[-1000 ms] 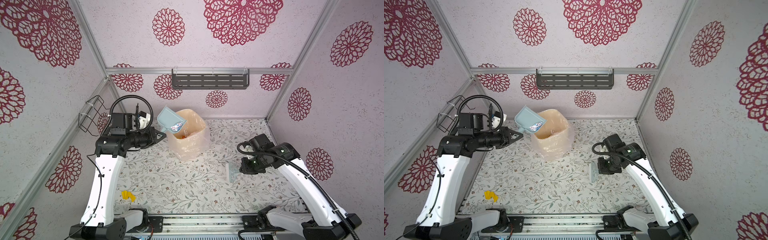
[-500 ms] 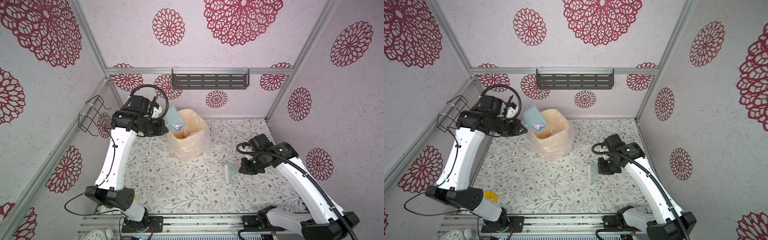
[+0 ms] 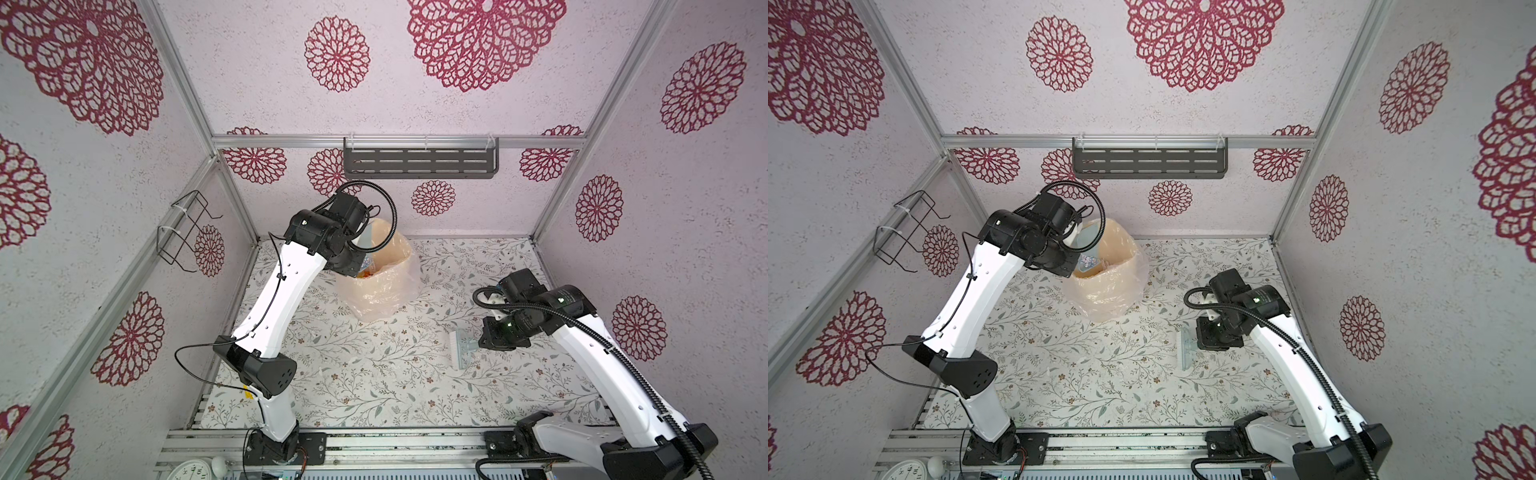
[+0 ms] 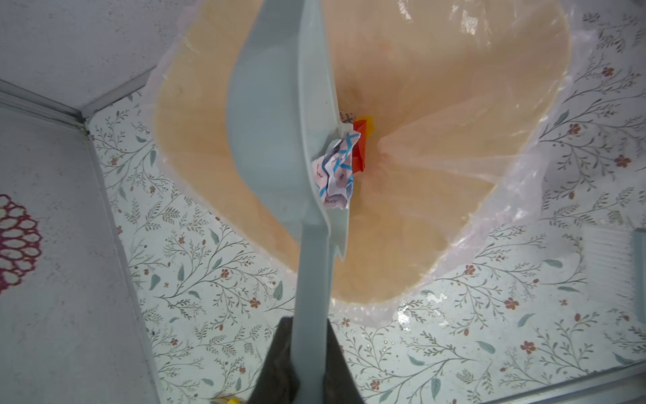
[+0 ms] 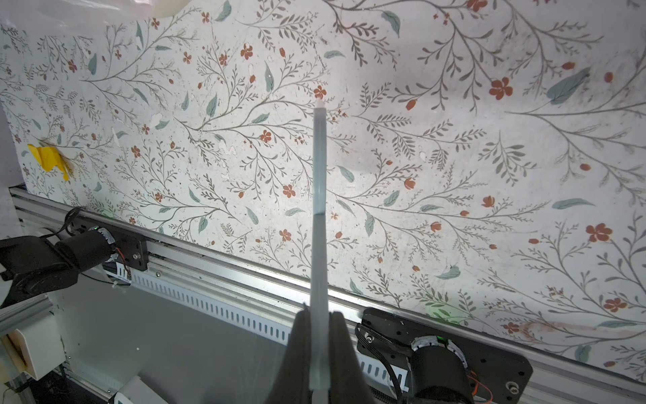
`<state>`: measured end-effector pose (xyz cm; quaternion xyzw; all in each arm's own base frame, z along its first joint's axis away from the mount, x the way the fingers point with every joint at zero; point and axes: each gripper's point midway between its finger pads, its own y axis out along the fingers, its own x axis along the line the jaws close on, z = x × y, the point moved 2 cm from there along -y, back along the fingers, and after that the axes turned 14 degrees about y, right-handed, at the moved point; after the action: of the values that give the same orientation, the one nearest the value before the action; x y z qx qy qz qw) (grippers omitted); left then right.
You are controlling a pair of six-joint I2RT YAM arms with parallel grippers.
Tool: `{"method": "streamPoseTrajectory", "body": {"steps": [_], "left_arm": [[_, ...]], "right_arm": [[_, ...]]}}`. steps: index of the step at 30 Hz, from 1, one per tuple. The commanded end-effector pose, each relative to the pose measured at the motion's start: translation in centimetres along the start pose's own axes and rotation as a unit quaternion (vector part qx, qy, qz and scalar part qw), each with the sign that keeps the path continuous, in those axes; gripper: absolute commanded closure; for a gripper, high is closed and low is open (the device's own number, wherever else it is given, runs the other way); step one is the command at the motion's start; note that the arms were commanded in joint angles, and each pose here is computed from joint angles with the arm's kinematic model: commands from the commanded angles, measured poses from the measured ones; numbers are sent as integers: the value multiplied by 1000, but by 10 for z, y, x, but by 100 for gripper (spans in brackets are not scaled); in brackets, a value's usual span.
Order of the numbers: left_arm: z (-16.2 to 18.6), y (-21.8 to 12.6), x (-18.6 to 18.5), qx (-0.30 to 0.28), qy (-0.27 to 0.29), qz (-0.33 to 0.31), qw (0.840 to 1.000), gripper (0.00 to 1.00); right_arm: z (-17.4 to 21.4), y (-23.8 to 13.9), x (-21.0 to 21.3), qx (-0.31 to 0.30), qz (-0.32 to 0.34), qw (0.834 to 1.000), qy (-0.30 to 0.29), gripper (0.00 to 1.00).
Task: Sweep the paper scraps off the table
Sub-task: 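Tip the dustpan over the cream bin with the left gripper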
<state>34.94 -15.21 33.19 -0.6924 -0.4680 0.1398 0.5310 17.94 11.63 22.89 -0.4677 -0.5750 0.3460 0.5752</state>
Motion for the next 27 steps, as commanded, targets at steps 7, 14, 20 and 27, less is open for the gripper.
{"method": "streamPoseTrajectory", "body": {"steps": [7,14,20,27], "left_arm": [[6,-6,7,18,49,-63,997,100],[0,-20,17,0,54,-98,994,100],[-11,-53,18,-78,15,-71,994,100],[9,-79,20,-161,-89,4,983,100]], "right_arm": [[3,-2,3,4,-13,1000,3,100],[3,-2,7,3,-24,1000,5,100],[9,7,30,2,-68,998,-4,100],[28,25,89,-1,-156,987,-30,100]]}}
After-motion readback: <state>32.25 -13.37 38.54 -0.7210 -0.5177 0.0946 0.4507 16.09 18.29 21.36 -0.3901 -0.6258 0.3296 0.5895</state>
